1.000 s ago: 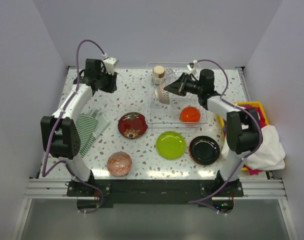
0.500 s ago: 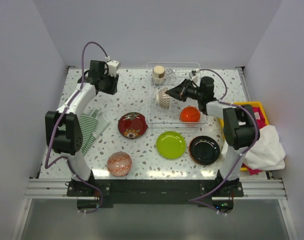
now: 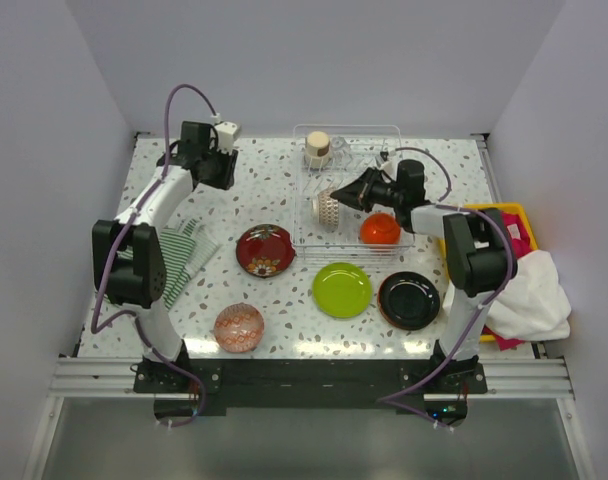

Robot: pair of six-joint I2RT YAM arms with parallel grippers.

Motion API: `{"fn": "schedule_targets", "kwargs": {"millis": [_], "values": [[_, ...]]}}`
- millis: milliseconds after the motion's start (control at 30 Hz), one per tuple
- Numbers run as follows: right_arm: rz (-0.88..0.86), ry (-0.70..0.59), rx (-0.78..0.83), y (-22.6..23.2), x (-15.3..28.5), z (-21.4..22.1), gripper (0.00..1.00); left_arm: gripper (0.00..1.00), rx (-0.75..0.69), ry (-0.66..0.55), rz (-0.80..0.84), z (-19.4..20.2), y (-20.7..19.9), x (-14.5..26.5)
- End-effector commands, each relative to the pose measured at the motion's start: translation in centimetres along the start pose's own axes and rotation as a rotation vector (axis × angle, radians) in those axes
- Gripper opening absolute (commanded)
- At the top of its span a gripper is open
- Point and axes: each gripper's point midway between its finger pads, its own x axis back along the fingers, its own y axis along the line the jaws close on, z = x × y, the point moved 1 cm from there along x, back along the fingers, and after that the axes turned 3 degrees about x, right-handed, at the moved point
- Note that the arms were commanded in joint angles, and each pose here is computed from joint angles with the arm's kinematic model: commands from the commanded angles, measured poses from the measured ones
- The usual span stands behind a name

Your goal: Load the mixed dishes into the dish rack

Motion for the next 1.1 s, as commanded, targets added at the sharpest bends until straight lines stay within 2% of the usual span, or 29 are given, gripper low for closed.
{"fn": "schedule_targets", "kwargs": {"millis": [0, 33, 67, 100, 167, 200, 233, 300, 333, 467, 600, 733, 933, 1067], "values": [[0.098, 0.026, 0.064, -0.9, 0.6, 0.5, 0.00, 0.38, -0.018, -0.057, 0.003, -2.0, -0.1, -0.5], [0.149, 0.057, 0.078, -1.8, 0.9, 1.1, 0.01, 0.38, -0.015, -0.059, 0.005, -2.1, -0.1, -0.5], [0.172, 0.066, 0.089, -2.1, 1.2, 1.1, 0.13, 0.38, -0.014, -0.061, 0.012, -2.1, -0.2, -0.5], [0.202, 0.061, 0.110, -2.1, 1.4, 1.0, 0.18, 0.38, -0.012, -0.057, 0.014, -2.0, -0.2, -0.7], [0.250, 0.088, 0.156, -2.5, 2.0, 1.3, 0.22, 0.38, -0.008, -0.059, 0.019, -2.1, -0.3, -0.8], [0.285, 0.107, 0.155, -2.5, 2.7, 1.7, 0.28, 0.38, -0.007, -0.060, 0.020, -2.1, -0.3, -0.9], [0.310, 0.100, 0.242, -2.3, 2.9, 0.8, 0.31, 0.38, -0.004, -0.063, 0.022, -2.2, -0.3, -1.1], [0.353, 0.114, 0.302, -2.0, 3.6, 0.4, 0.34, 0.38, -0.001, -0.066, 0.029, -2.2, -0.4, -1.3], [0.422, 0.128, 0.371, -2.2, 4.5, 0.0, 0.35, 0.38, 0.000, -0.071, 0.034, -2.4, -0.6, -1.5], [0.576, 0.206, 0.484, -2.8, 6.9, -0.6, 0.39, 0.38, 0.013, -0.078, 0.048, -2.6, -0.7, -1.9], [0.639, 0.235, 0.574, -2.0, 8.7, -1.1, 0.40, 0.38, 0.019, -0.086, 0.057, -2.9, -0.8, -2.1], [0.626, 0.208, 0.683, -0.7, 8.9, -2.5, 0.41, 0.38, 0.007, -0.091, 0.059, -2.9, -0.9, -1.8], [0.575, 0.194, 0.728, 0.1, 7.9, -3.0, 0.40, 0.39, -0.006, -0.072, 0.064, -1.9, -1.0, -1.3], [0.576, 0.213, 0.769, 0.1, 7.6, -2.5, 0.37, 0.40, -0.101, -0.039, 0.142, -0.6, -2.2, -0.2]]}}
